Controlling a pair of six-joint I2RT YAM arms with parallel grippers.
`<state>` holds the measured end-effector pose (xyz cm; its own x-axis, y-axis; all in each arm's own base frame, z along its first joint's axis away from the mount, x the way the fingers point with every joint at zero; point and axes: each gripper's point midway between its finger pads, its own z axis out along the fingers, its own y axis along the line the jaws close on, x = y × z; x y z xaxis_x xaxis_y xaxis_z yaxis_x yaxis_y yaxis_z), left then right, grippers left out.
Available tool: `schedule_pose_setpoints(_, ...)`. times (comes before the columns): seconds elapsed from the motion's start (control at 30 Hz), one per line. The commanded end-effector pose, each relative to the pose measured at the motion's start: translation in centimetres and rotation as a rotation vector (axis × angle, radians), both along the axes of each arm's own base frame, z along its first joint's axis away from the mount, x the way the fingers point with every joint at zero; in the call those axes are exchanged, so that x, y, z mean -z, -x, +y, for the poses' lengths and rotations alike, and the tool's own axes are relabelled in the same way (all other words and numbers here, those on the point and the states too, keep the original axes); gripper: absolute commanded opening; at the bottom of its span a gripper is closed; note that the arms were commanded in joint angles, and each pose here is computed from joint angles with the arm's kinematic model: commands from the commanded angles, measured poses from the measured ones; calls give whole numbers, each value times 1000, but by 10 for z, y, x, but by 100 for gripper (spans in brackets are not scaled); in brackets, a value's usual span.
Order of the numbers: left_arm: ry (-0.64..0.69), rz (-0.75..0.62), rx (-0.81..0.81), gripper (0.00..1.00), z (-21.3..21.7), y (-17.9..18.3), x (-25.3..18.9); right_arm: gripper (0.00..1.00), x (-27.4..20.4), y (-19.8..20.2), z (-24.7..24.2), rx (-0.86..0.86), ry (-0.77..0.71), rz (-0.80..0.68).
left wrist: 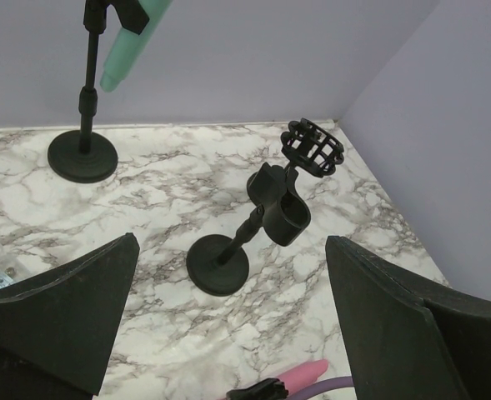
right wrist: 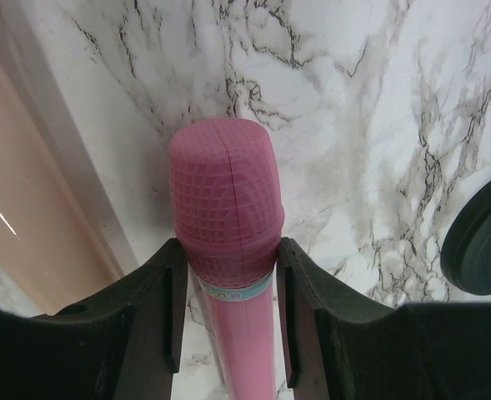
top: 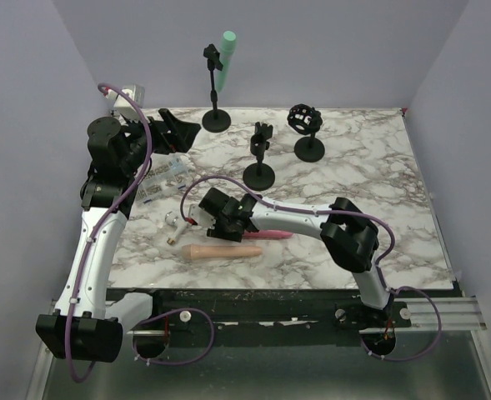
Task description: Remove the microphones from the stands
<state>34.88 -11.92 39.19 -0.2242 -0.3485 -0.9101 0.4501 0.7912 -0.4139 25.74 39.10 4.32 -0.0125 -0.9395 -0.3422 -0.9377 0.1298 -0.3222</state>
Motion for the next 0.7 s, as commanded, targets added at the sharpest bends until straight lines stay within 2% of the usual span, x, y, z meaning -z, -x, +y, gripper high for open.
schedule_pose_setpoints(0.0,0,-10,22,98,-3,1,-2,47,6,0,7,-11,2,-24)
schedule_pose_setpoints(0.27,-2,-11,23,98,-3,2,-2,60,11,-4,4,6,18,-46)
schedule_pose_setpoints(0.67,3,-5,31,99,-5,1,0,66,6,-6,3,13,16,-64)
